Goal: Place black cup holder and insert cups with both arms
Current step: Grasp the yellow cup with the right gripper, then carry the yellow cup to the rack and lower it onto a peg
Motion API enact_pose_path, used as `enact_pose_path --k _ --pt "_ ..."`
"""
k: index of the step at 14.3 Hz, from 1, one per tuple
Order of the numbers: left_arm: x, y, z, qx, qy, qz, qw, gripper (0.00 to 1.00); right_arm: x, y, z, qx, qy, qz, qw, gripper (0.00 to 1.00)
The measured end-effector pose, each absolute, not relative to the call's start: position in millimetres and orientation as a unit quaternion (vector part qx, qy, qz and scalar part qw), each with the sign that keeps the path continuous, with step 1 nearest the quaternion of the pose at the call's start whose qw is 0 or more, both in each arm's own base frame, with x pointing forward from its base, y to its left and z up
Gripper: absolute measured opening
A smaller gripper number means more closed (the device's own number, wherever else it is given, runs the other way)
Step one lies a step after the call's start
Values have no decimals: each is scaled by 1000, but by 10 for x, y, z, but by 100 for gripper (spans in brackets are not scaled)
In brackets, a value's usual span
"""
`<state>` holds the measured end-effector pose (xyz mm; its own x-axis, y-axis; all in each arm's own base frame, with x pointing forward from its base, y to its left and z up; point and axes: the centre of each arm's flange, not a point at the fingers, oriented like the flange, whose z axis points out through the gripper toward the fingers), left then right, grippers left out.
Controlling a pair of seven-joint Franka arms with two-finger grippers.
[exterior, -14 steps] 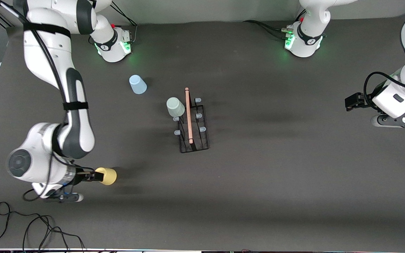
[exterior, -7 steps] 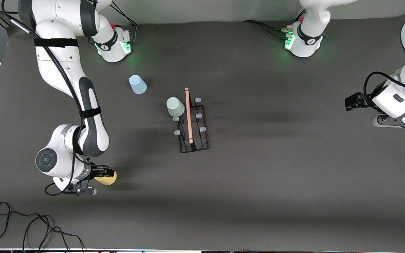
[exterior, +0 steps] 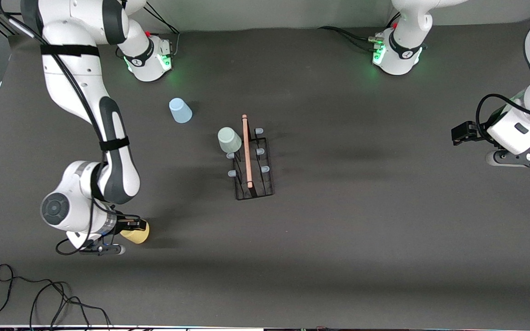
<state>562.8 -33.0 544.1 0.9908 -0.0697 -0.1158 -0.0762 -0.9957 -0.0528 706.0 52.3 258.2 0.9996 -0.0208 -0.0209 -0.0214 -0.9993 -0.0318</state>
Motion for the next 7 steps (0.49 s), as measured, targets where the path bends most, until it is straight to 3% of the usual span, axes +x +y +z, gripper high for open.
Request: enact_pose_path --k 3,7 --pt "5628 -329 5440 -997 36 57 29 99 7081 488 3557 -999 32 9 21 69" --pt "5626 -328 5440 -997 36 57 29 99 6676 464 4849 -994 102 26 13 69"
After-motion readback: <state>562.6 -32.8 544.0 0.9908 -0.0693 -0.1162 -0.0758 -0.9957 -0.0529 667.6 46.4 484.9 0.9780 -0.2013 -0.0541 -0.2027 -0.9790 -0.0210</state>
